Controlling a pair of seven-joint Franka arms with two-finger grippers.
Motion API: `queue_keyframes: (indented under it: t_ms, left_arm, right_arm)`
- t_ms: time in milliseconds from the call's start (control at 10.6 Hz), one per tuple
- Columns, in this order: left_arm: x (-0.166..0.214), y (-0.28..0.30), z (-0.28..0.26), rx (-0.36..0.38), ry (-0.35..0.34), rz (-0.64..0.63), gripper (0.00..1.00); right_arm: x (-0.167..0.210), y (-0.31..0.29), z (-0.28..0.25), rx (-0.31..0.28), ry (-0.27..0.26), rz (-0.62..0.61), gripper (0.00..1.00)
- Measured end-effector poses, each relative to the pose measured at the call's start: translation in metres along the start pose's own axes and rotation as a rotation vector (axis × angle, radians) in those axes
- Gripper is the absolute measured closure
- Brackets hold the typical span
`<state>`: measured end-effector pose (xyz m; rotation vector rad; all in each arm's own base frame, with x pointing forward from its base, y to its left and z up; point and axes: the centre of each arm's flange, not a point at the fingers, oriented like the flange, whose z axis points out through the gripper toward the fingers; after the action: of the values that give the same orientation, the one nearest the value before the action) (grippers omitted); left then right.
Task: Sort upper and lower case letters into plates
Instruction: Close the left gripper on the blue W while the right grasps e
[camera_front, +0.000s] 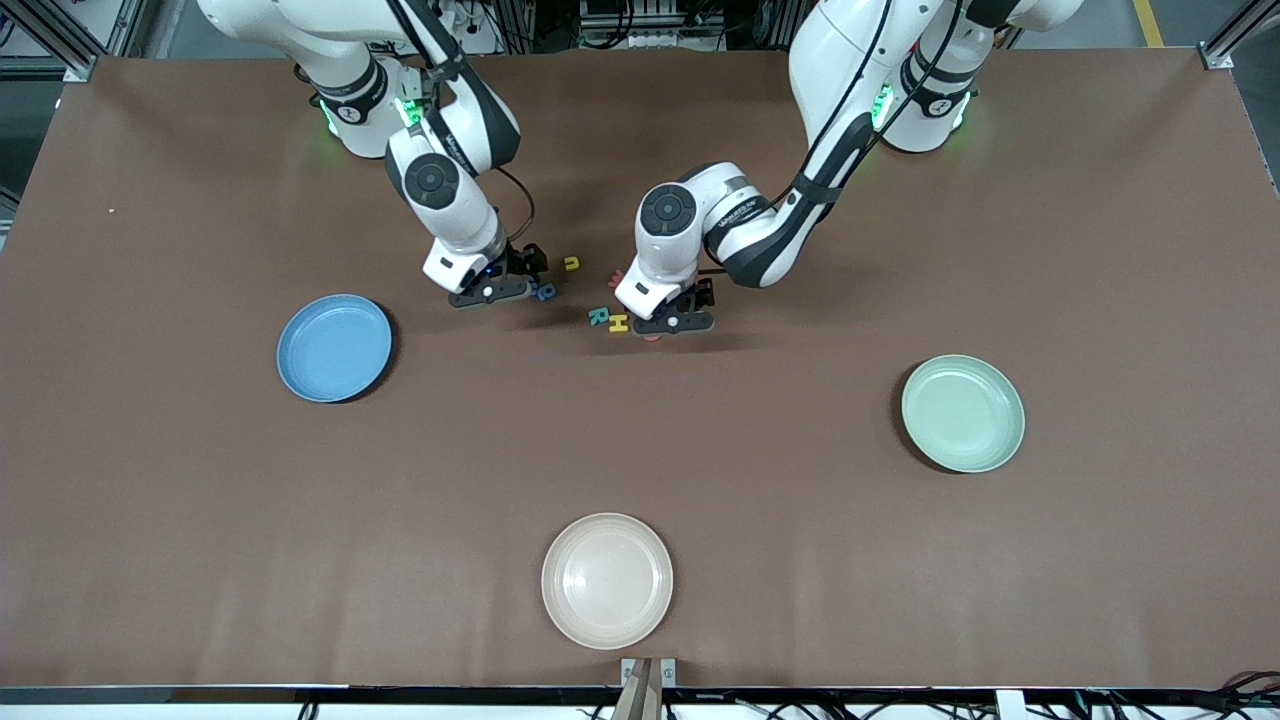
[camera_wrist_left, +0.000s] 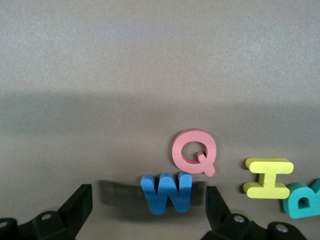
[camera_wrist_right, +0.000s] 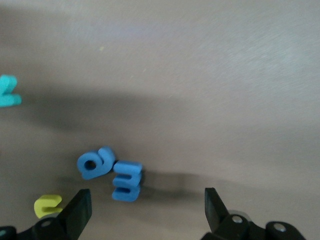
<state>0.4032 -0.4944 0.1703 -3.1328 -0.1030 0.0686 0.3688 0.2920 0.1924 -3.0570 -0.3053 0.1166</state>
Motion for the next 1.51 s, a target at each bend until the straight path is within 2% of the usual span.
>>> queue_keyframes:
  t_ms: [189,851,1135,1324,1419,1513]
  left_arm:
    - [0.001,0.000,0.002,-0.003,0.002,-0.001,0.00]
    - [0.001,-0.001,0.008,-0.005,0.000,-0.003,0.00]
    - [0.002,0.000,0.007,-0.006,0.007,0.004,0.07]
    - [0.003,0.003,0.003,0.005,0.045,0.048,0.33]
    - [0.003,0.003,0.002,0.006,0.049,0.054,0.37]
    - [0.004,0.003,0.001,0.006,0.052,0.054,0.50]
  right_arm:
    - [-0.009,-0.016,0.010,-0.005,0.000,-0.015,0.00]
    - [-0.009,-0.014,0.024,-0.012,0.002,-0.009,0.00]
    - [-0.010,-0.013,0.030,-0.016,-0.003,-0.008,0.00]
    - [-0.013,-0.017,0.030,-0.016,-0.003,-0.014,0.00]
    - [-0.013,-0.019,0.030,-0.016,-0.002,-0.015,0.12]
    - [-0.013,-0.019,0.030,-0.016,-0.002,-0.014,0.15]
